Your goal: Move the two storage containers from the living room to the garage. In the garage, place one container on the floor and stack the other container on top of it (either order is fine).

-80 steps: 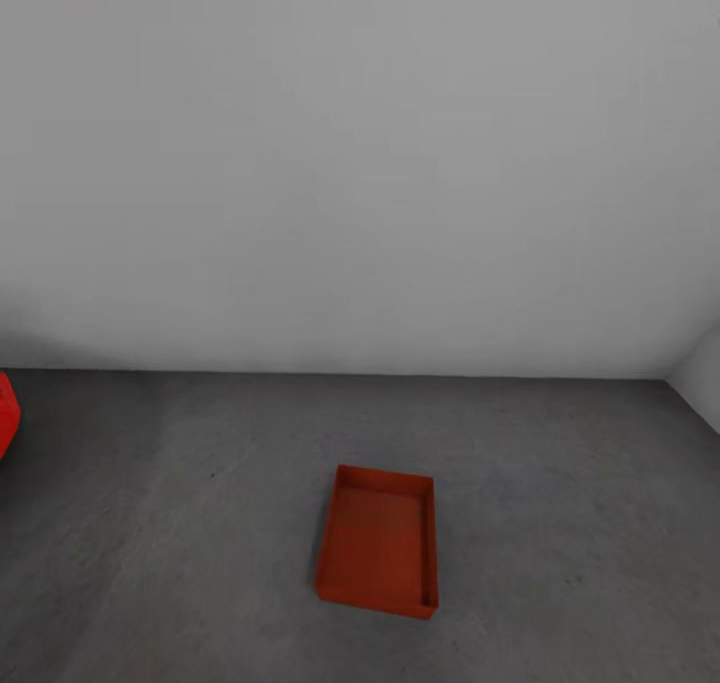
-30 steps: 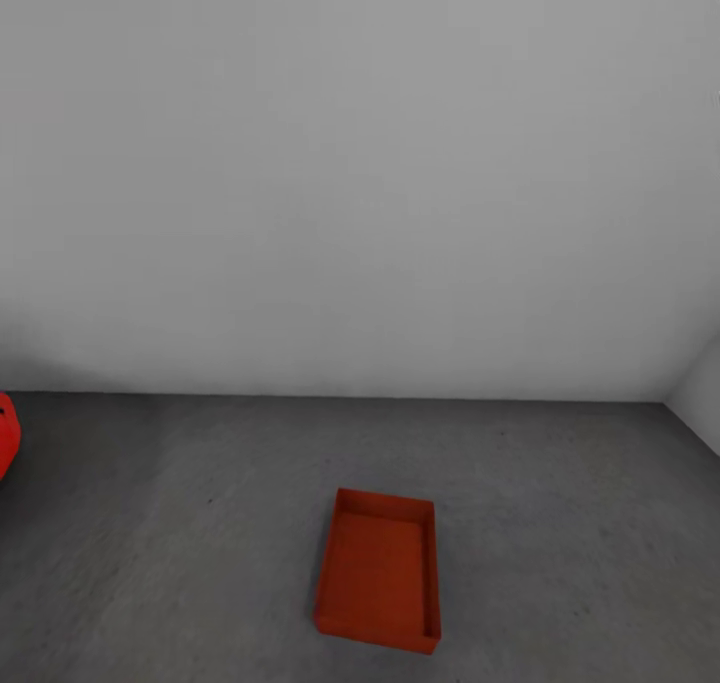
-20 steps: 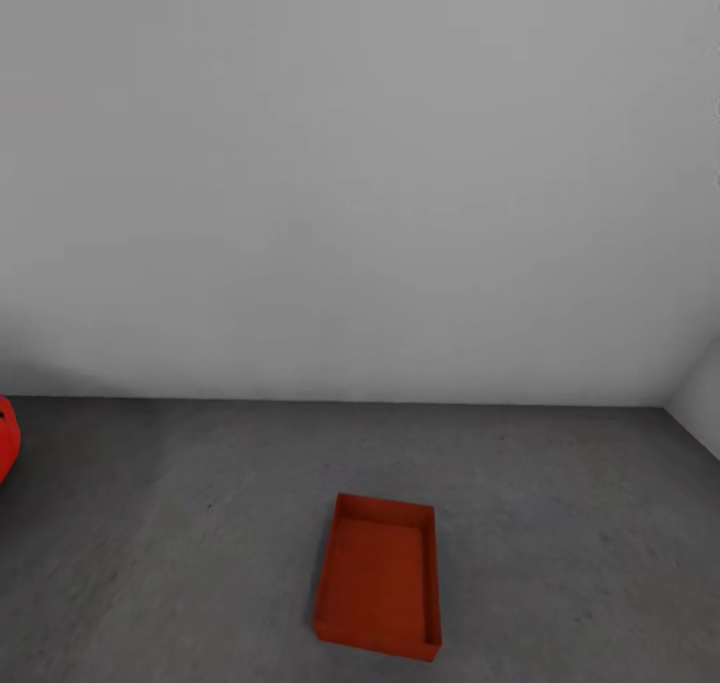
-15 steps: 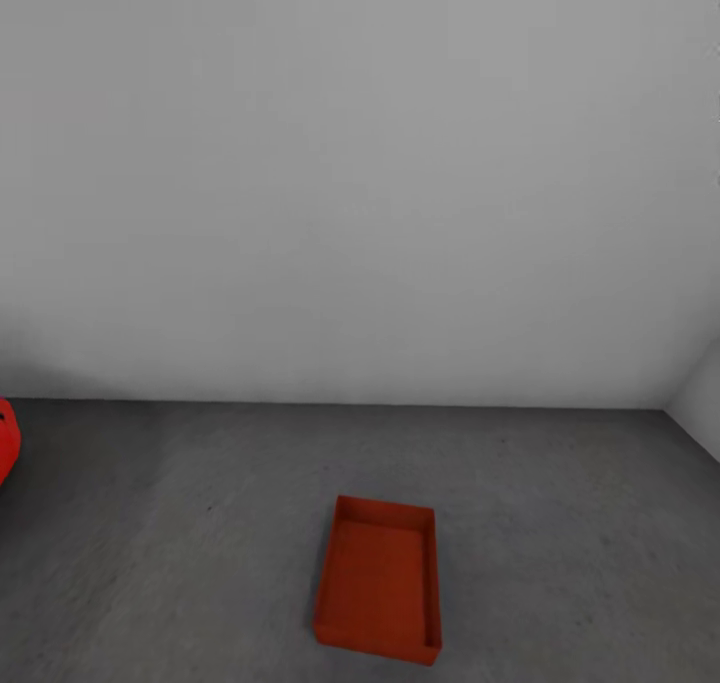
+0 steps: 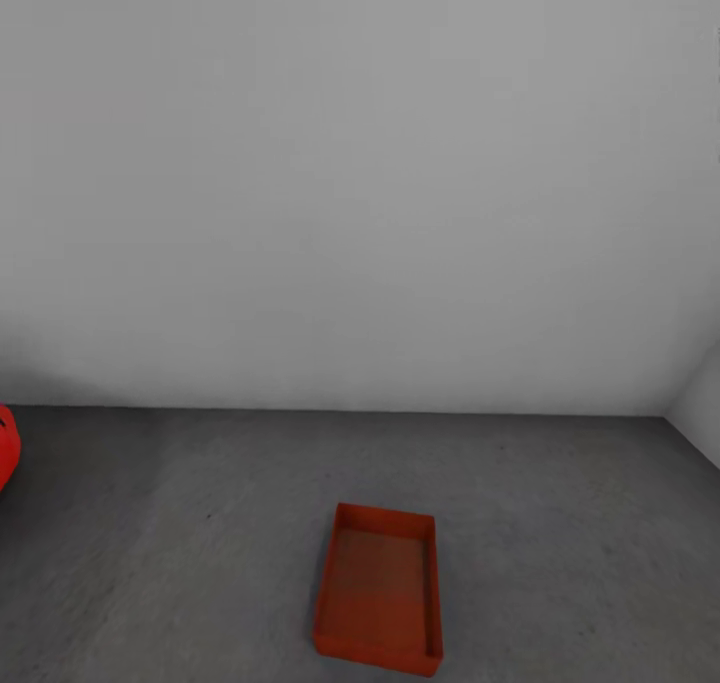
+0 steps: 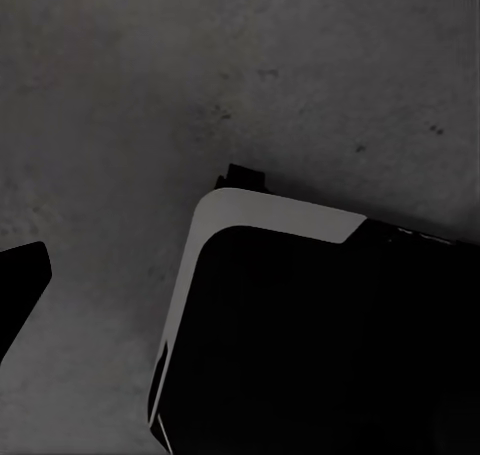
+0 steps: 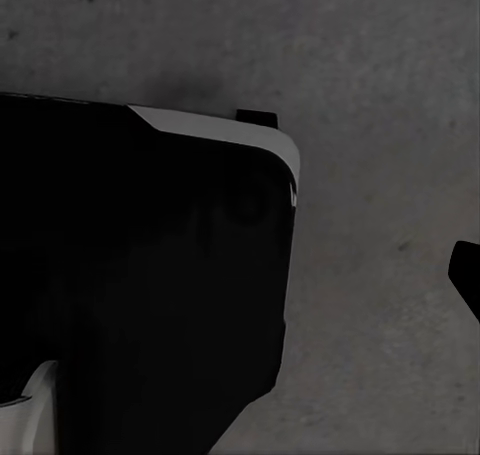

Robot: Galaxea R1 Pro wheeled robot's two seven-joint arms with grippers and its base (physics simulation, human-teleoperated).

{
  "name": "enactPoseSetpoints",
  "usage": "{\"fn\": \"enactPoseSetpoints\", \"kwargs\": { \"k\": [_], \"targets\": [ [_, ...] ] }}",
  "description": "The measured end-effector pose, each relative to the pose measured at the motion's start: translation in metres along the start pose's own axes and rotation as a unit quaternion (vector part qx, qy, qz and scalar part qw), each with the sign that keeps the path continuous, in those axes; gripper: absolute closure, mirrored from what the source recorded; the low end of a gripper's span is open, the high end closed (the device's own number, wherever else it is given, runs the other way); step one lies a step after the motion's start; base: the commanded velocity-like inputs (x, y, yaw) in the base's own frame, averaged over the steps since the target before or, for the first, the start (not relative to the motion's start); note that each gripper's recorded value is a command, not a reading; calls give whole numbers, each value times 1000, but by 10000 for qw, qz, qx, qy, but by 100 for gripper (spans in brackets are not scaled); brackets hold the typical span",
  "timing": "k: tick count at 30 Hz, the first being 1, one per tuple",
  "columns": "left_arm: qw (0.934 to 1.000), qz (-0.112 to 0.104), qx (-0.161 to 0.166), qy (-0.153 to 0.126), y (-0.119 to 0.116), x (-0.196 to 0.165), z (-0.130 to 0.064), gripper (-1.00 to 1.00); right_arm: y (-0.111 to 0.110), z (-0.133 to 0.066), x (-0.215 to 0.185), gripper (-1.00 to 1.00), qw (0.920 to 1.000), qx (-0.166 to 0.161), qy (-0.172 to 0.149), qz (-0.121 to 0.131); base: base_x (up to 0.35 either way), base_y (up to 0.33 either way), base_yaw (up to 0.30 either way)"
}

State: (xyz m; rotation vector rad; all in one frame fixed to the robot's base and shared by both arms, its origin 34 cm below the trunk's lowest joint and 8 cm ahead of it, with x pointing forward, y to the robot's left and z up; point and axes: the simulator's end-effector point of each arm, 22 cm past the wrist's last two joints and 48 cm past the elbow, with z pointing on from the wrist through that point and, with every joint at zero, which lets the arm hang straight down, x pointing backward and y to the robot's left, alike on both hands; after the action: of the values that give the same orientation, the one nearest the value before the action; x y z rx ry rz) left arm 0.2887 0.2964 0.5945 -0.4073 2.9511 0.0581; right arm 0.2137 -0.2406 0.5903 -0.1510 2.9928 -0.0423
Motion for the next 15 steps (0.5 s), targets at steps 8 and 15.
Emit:
{"fn": "enactPoseSetpoints", "kwargs": {
  "k": [8, 15],
  "targets": [
    [10000, -4, 17, -62, -1, -5, -1, -100, -1, 0, -5, -100, 10000, 7, -65, -9, 0, 0, 0],
    [9999, -7, 32, -117, -2, -10, -3, -100, -1, -1, -10, -100, 9999, 10, -123, -9, 0, 0, 0]
  ]
}}
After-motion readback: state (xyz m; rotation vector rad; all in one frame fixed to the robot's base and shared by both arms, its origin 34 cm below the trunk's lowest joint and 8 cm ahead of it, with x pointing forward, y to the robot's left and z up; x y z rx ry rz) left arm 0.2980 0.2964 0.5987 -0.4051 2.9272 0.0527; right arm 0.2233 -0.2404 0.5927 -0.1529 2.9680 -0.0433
